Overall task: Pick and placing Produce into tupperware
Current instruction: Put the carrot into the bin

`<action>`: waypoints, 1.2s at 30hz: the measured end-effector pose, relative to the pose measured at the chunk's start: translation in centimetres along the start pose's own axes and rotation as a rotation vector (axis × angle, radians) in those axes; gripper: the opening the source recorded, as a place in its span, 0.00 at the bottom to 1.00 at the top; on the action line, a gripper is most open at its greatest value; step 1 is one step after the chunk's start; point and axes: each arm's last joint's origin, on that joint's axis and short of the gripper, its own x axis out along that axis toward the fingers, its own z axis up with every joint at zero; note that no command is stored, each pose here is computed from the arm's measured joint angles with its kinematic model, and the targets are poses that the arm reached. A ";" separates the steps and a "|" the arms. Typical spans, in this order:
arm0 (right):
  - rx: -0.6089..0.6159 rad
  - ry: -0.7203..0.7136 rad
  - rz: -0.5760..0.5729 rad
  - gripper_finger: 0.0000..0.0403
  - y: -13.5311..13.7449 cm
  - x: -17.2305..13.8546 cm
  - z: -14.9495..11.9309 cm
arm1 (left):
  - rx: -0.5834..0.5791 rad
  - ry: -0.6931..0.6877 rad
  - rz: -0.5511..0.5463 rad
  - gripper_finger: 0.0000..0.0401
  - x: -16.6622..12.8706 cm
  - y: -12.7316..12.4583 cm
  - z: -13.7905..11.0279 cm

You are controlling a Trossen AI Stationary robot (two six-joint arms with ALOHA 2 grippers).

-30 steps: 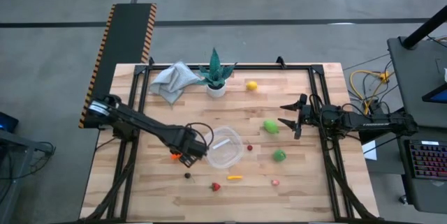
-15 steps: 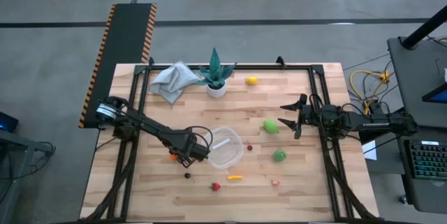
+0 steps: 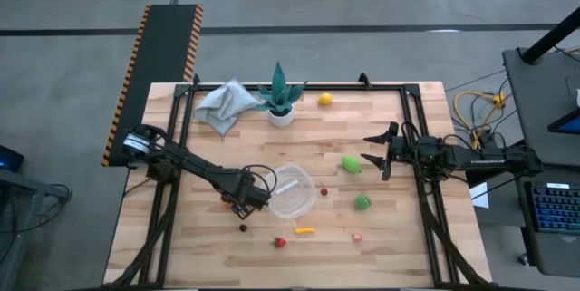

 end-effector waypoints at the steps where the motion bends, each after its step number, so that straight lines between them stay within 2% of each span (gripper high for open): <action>1: 0.000 0.000 0.000 0.63 0.0 0.0 0.0 | 0.001 0.001 0.001 0.60 0.0 0.0 0.0; 8: 0.000 0.000 0.000 0.61 0.0 0.0 0.0 | 0.053 -0.006 -0.003 0.59 0.0 0.0 0.0; 20: 0.000 -0.001 0.000 0.61 0.0 0.0 0.0 | 0.099 -0.015 -0.014 0.36 -0.4 0.1 -0.1; 28: 0.000 -0.001 0.000 0.61 0.0 0.0 0.0 | 0.098 -0.013 -0.009 0.40 -0.4 0.3 -0.2; 36: 0.000 -0.001 0.000 0.60 0.0 0.0 0.0 | 0.099 -0.017 -0.016 0.36 -0.5 0.3 -0.1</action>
